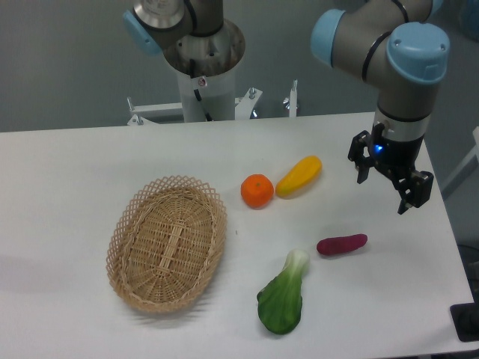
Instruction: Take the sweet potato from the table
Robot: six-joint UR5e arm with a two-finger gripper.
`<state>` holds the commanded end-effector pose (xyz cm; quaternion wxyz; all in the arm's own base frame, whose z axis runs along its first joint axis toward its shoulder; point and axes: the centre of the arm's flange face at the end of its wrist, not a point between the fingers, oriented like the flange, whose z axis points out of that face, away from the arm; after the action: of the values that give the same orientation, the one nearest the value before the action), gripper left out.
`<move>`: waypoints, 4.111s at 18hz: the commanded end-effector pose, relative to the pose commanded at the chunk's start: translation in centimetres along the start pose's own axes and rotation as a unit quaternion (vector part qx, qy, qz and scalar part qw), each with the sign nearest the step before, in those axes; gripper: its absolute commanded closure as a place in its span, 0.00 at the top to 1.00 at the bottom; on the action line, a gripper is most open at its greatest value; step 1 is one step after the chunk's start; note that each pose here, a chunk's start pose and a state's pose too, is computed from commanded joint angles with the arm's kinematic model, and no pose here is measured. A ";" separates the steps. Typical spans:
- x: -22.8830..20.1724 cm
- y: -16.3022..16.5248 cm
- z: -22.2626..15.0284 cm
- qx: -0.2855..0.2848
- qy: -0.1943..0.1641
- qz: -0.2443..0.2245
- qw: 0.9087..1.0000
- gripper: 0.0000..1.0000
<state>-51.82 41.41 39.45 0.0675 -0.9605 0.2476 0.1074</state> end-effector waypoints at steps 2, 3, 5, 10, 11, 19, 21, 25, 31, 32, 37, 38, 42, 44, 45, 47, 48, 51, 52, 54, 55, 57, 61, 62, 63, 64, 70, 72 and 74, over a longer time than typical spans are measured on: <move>0.0 -1.7 1.2 0.002 -0.004 -0.008 1.000 1.00; 0.1 -2.2 2.2 0.003 -0.001 -0.013 1.000 1.00; 0.2 -2.8 3.8 0.002 -0.005 -0.012 1.000 1.00; 1.5 -3.1 10.3 -0.036 -0.005 0.014 0.999 1.00; 1.6 -2.7 11.6 -0.051 0.000 0.033 0.998 1.00; 4.0 -2.4 17.3 -0.070 0.049 0.082 0.993 1.00; 4.2 -2.4 17.7 -0.070 0.052 0.082 0.993 1.00; 5.1 -2.4 19.0 -0.070 0.061 0.080 0.992 1.00; 5.9 -2.7 20.1 -0.069 0.061 0.078 0.993 1.00; 5.9 -2.8 20.4 -0.069 0.060 0.078 0.993 0.97; 6.2 -3.0 20.6 -0.070 0.059 0.081 0.993 0.32; 6.2 -3.0 20.6 -0.070 0.057 0.081 0.993 0.27; 5.8 -3.1 20.0 -0.070 0.052 0.077 0.993 0.18; 5.5 -3.0 19.3 -0.070 0.045 0.077 0.994 0.18; 5.3 -3.1 18.9 -0.068 0.041 0.076 0.994 0.18; 4.5 -3.3 17.0 -0.066 0.023 0.076 0.995 0.18; 4.2 -3.3 16.0 -0.062 0.015 0.073 0.995 0.18; 2.6 -4.2 12.1 -0.036 -0.018 0.052 0.998 0.18; 2.2 -4.5 10.9 -0.019 -0.029 0.033 0.999 0.18; 2.2 -5.5 9.0 0.021 -0.037 0.003 0.999 0.18; 2.2 -5.9 8.0 0.033 -0.042 -0.009 0.999 0.18; 2.6 -6.7 5.6 0.056 -0.050 -0.022 0.997 0.18; 3.9 -8.1 0.8 0.111 -0.048 -0.044 0.992 0.18; 4.1 -8.0 0.3 0.112 -0.048 -0.048 0.991 0.18; 4.4 -8.1 0.0 0.113 -0.048 -0.053 0.991 0.19; 4.5 -8.4 -0.3 0.116 -0.047 -0.061 0.990 0.19; 4.8 -11.2 -1.3 0.136 -0.047 -0.106 0.984 0.19; 4.9 -11.4 -1.4 0.137 -0.047 -0.106 0.984 0.19; 4.9 -11.5 -1.5 0.137 -0.048 -0.106 0.984 0.18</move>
<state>-41.72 48.91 40.55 0.2215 -0.9568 0.1528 0.1103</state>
